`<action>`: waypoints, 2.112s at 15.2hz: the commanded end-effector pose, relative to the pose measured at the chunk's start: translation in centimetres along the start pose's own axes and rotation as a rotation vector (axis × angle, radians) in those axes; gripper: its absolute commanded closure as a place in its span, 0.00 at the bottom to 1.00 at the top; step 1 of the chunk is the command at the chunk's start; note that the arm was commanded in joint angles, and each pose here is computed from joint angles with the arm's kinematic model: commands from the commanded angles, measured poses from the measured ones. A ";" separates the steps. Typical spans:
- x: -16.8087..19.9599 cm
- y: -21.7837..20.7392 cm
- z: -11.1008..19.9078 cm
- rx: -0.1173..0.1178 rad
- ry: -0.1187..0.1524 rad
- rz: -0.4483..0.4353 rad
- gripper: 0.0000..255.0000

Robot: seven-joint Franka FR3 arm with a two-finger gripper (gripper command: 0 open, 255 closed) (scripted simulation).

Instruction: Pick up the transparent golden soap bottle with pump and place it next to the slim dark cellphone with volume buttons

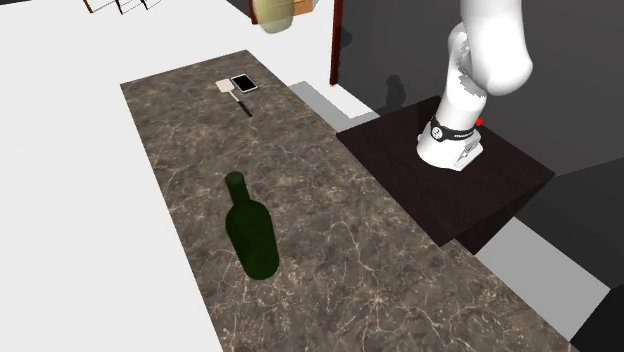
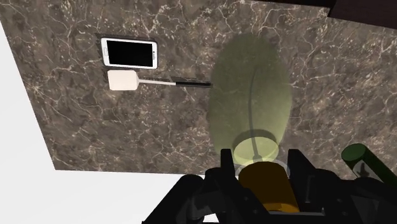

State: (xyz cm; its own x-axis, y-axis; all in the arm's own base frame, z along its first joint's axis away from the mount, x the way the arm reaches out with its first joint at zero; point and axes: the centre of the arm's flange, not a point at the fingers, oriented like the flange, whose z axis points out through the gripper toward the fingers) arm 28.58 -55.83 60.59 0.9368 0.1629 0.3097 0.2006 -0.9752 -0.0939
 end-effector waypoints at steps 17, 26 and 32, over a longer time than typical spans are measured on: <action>-2.9 0.8 9.0 -0.001 0.000 0.000 1.00; -4.4 1.2 13.5 -0.001 0.000 0.000 1.00; -5.4 1.5 16.4 -0.001 0.000 0.000 1.00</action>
State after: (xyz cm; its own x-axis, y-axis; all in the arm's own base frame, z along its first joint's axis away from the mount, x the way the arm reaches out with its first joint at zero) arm 28.59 -55.62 43.79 0.9368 0.1631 0.3096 0.2008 -0.9751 -0.0940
